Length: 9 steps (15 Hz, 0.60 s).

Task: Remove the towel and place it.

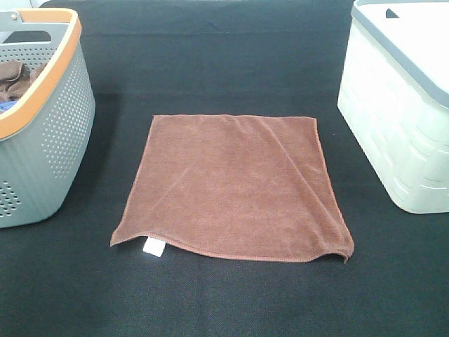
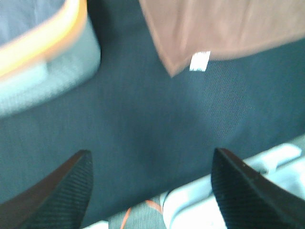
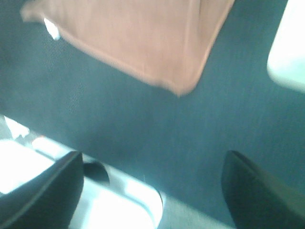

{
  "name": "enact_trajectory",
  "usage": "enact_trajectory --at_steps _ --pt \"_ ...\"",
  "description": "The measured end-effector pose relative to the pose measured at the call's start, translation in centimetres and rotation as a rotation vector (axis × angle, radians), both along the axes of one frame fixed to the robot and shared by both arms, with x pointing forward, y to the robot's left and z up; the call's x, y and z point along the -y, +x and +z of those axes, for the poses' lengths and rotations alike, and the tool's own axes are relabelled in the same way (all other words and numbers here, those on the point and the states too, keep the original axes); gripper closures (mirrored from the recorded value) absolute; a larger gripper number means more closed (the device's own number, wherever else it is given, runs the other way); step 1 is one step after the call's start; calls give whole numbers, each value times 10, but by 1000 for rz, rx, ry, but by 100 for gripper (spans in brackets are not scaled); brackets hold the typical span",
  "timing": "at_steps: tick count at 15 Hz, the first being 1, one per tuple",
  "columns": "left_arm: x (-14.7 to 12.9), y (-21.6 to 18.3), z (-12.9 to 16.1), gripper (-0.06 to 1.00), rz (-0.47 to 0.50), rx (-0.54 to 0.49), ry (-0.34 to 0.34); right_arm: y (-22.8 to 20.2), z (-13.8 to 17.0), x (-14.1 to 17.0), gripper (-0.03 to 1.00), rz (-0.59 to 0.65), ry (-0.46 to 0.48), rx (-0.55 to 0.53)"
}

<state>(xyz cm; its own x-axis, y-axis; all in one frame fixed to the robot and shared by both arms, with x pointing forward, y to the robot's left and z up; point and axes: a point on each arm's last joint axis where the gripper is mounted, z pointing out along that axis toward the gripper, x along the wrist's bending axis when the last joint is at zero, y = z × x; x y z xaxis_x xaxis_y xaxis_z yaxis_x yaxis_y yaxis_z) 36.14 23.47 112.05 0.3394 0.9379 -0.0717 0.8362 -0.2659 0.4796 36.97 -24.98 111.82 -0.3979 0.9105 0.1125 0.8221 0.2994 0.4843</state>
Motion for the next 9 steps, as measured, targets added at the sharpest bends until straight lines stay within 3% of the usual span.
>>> enact_trajectory --at_steps 1,5,8,9 --pt "-11 -21 -22 27 6 -23 8 -16 -18 5 21 -4 -21 -21" --pt "-34 -61 -65 27 -5 -6 2 -54 -56 15 21 -5 -26 -34" --pt "-38 -70 -73 27 -34 127 -67 -77 -72 21 21 -10 -13 37" --pt "-38 -70 -73 27 -34 127 -67 -77 -72 21 21 -10 -13 37"
